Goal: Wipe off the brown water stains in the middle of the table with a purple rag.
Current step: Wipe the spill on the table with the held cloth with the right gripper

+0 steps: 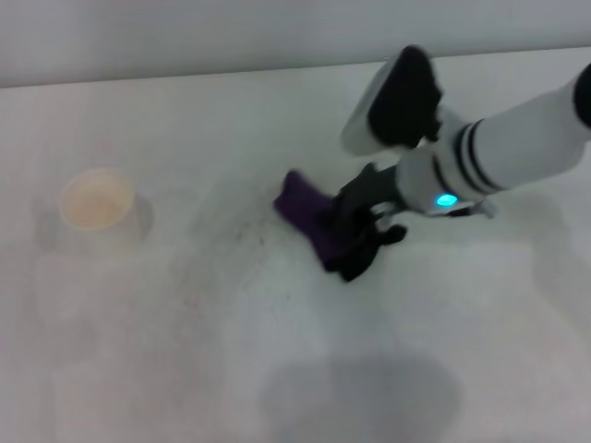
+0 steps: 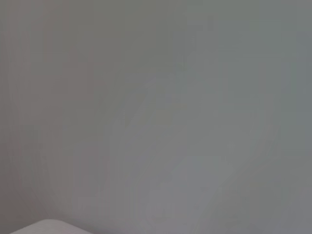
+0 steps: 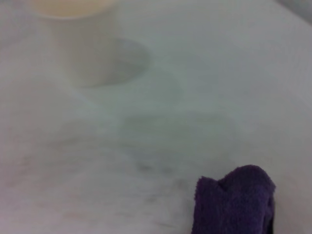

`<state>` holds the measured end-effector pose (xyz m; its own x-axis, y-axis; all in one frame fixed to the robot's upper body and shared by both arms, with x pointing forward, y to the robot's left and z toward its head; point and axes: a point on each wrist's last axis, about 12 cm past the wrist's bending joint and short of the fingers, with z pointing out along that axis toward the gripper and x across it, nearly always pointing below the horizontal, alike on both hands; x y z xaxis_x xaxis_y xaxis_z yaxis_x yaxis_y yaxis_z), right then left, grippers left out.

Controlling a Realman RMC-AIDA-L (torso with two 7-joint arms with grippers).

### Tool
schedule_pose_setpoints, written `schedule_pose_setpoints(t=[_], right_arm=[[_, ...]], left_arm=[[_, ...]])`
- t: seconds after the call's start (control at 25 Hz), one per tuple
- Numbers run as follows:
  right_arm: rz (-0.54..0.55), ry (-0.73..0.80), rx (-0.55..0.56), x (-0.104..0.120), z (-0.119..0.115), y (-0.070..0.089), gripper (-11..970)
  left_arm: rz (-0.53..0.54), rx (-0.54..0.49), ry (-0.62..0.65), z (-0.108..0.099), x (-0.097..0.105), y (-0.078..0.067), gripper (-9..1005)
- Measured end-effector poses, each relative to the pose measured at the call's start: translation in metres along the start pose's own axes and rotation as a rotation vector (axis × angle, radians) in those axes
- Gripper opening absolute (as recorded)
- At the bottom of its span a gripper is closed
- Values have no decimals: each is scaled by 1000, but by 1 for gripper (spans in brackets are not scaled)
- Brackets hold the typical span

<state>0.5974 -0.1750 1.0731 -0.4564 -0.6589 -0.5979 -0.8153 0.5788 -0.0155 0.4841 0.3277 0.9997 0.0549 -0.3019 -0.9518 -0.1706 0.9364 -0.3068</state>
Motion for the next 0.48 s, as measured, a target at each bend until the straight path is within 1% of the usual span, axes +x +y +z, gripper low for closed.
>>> schedule_pose_setpoints(t=[0.04, 0.12, 0.2, 0.24, 0.32, 0.36, 0.4, 0.44, 0.48], right_arm=[[26, -5, 16, 2, -2, -7, 106], [59, -13, 29, 5, -5, -14, 105], [56, -11, 16, 4, -5, -12, 105], [44, -8, 3, 3, -4, -8, 107], [4, 6, -40, -2, 0, 4, 111], [-24, 14, -73, -6, 4, 13, 113], [-79, 26, -136, -14, 10, 31, 115], [-79, 26, -136, -14, 10, 31, 117], [-103, 28, -161, -18, 12, 38, 118]], left_arm=[[1, 0, -1, 0, 0, 0, 876], [2, 1, -2, 1, -1, 0, 876], [4, 1, -5, 2, -2, 1, 876], [4, 0, -6, 2, -2, 1, 876], [4, 1, -9, 4, -3, 1, 876], [4, 3, -10, 5, -3, 0, 876], [3, 4, -10, 5, -3, 0, 876], [3, 5, -11, 5, -3, -1, 876], [3, 5, -11, 5, -3, -1, 876]])
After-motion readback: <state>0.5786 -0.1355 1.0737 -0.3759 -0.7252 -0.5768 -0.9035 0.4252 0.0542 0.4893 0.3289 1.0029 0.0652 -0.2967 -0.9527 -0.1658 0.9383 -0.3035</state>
